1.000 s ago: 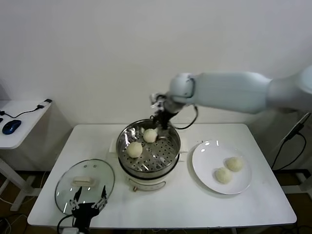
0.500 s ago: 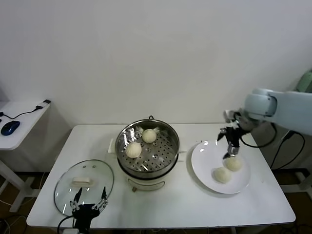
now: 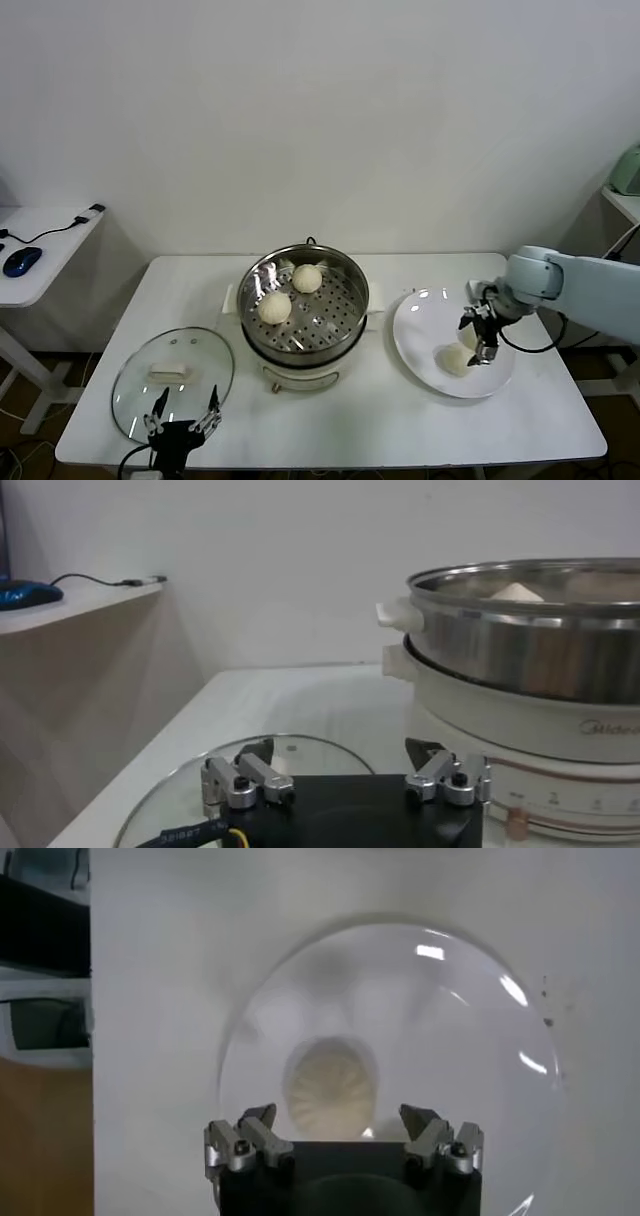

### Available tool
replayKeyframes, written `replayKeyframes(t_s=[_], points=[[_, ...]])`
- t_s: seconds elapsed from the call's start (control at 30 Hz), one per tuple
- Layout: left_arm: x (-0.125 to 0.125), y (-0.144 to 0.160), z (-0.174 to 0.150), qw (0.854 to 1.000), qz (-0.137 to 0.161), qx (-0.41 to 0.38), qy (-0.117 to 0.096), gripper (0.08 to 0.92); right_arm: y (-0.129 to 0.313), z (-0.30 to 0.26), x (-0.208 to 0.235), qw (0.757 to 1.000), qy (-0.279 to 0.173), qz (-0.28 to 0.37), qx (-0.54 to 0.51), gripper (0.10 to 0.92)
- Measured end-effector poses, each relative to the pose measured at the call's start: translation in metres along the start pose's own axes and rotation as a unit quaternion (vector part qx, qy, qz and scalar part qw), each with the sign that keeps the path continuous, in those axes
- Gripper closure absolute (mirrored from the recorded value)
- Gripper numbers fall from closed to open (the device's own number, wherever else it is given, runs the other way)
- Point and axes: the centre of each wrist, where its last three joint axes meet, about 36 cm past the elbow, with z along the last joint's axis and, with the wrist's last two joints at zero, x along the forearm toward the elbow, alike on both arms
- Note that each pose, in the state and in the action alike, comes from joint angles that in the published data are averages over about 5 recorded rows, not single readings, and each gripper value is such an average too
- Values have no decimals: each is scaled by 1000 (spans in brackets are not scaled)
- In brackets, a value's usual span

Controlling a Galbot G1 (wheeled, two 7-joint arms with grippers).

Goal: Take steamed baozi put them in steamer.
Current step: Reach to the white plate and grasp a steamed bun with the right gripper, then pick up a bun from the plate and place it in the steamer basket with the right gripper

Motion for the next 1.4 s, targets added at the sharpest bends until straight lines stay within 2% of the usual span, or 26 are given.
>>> replayKeyframes(t_s=[0.53, 0.77, 0.93, 1.17, 1.4], points=[[-1, -1, 5, 1000, -1, -1, 3, 177, 5, -1, -43, 1000, 10, 1, -12, 207], [-1, -2, 4, 1000, 0, -3, 2, 177, 5, -4, -48, 1000, 11, 3, -8, 348], [0, -3, 4, 1000, 2, -4, 2, 177, 3, -5, -44, 1000, 10, 5, 0, 376], [2, -6, 4, 1000, 5, -6, 1, 177, -17, -17, -10, 999, 3, 20, 27, 369], [2, -8, 3, 1000, 7, -8, 0, 177, -67, -58, 81, 992, -15, 61, 105, 369]])
